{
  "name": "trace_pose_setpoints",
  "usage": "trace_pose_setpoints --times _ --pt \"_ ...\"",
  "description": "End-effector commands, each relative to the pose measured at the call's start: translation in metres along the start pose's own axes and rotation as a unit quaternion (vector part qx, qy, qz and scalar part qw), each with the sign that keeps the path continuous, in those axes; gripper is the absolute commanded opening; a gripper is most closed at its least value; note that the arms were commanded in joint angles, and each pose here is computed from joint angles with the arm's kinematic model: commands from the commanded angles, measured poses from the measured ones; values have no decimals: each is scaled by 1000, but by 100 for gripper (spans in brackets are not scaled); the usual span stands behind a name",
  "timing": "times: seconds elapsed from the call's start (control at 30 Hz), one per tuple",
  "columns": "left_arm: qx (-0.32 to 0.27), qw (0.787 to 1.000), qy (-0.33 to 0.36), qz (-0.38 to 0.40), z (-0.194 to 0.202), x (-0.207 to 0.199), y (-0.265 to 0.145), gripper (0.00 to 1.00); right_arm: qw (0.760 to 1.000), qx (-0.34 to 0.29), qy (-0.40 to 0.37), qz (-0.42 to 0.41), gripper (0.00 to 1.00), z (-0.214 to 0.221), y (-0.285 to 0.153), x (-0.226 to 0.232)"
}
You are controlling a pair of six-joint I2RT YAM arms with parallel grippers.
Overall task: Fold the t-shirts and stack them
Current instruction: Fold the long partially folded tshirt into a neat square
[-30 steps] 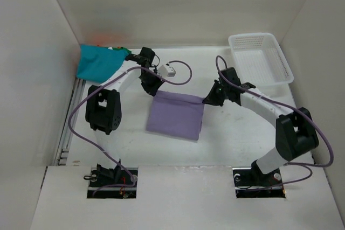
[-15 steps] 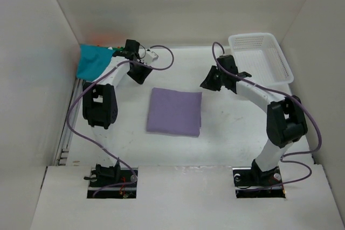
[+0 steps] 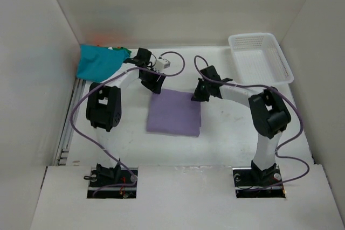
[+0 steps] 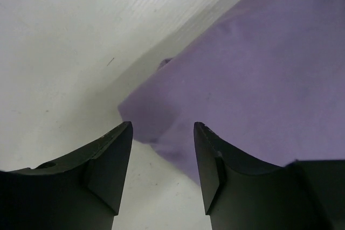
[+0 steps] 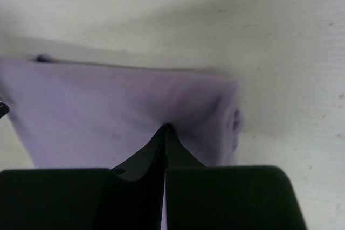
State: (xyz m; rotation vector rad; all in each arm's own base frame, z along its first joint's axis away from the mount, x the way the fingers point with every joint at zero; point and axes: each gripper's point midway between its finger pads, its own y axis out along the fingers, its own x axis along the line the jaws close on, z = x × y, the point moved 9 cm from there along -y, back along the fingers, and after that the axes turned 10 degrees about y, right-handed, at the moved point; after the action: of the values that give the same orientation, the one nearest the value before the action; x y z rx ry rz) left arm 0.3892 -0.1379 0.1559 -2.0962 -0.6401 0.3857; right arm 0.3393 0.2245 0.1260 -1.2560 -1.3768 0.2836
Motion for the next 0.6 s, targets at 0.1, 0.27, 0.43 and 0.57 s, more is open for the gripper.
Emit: trace_pose_setpoints --times 0.1,0.27,0.43,0.57 --pt "-32 995 -81 -51 -9 35 -19 50 998 -53 4 -24 3 -31 -4 17" --pt "-102 988 -73 -89 -27 28 -85 68 995 -80 -28 -52 39 -27 -47 28" --pt "-76 992 -94 -43 -3 5 -90 72 998 -58 -18 -25 64 1 -66 2" --pt "-3 989 -143 28 40 -20 -63 70 999 -25 -9 -17 68 17 -65 -13"
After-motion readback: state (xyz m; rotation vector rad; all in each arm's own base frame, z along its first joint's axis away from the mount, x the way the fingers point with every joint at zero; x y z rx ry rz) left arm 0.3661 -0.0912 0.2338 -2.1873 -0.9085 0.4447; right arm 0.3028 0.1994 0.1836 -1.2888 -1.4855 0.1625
